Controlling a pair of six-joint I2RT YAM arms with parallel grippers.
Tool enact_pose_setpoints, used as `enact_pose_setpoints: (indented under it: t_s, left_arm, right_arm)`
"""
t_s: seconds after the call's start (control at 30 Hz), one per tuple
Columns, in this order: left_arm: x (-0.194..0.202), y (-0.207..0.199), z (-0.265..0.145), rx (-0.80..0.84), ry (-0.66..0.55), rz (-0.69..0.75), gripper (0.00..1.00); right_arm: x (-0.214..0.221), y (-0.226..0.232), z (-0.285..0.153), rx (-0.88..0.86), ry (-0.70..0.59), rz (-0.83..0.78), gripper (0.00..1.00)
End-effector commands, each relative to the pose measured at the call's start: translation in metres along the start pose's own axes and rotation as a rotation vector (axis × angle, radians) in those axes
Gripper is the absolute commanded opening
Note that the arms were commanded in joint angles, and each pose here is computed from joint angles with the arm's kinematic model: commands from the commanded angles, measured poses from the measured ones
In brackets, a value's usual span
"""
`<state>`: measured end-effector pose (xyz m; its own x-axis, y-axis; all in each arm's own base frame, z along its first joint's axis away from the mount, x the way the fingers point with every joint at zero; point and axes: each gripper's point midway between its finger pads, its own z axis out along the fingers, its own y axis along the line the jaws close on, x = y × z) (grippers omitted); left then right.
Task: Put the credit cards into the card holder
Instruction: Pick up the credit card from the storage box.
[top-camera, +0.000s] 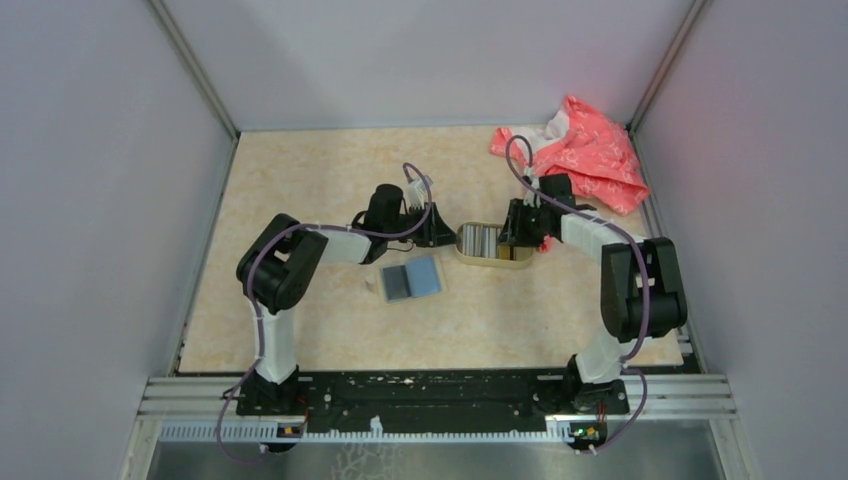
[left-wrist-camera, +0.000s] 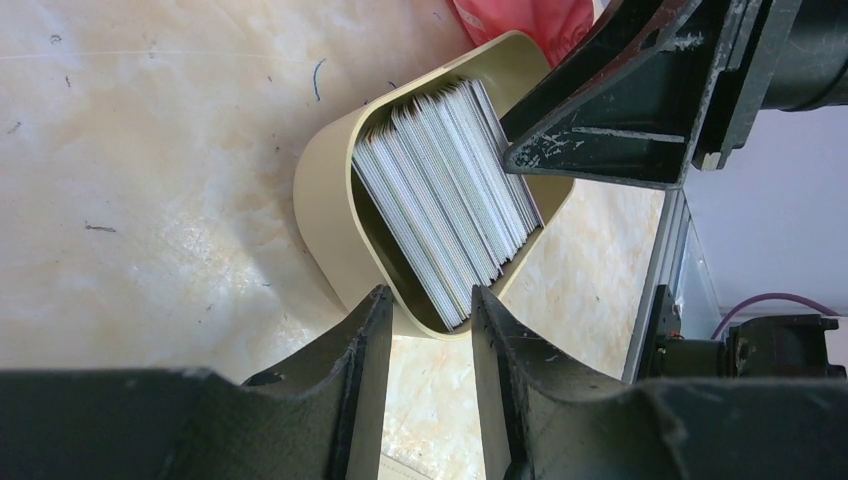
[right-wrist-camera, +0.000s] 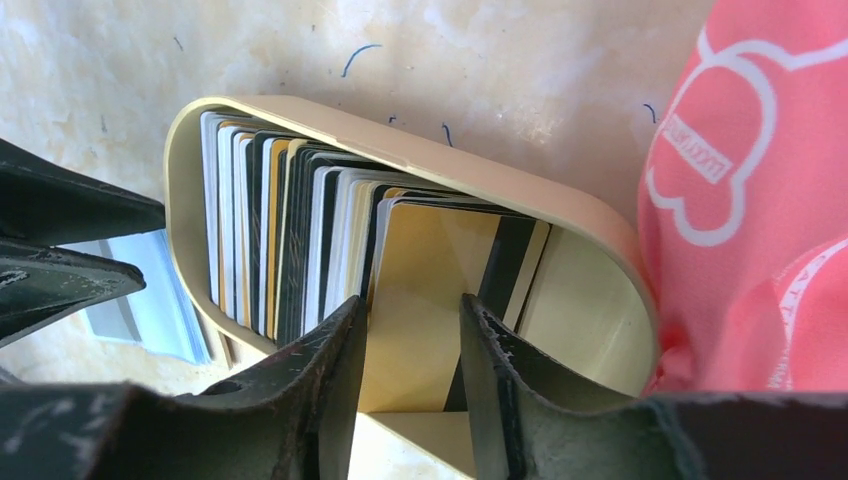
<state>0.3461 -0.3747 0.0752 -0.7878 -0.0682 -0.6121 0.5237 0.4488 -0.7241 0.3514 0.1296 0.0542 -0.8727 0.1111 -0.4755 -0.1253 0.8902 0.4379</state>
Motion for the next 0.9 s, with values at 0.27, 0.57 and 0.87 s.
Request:
enact_pose_setpoints:
  t_s: [0.27, 0.57, 0.87]
  left_arm:
    - [-0.005, -0.016, 0.006, 0.055, 0.003, 0.034, 0.41]
    - [-0.007, -0.017, 0.005, 0.057, -0.001, 0.037, 0.41]
    - [-0.006, -0.017, 0.006, 0.063, 0.005, 0.036, 0.41]
  right_arm:
    - [-0.005, -0.018, -0.002, 0.026, 0.021, -0.025, 0.54]
    - [0.005, -0.032, 0.01, 0.116, 0.053, -0.064, 0.66]
    - [0.019, -0.018, 0.022, 0.094, 0.104, -0.105, 0.53]
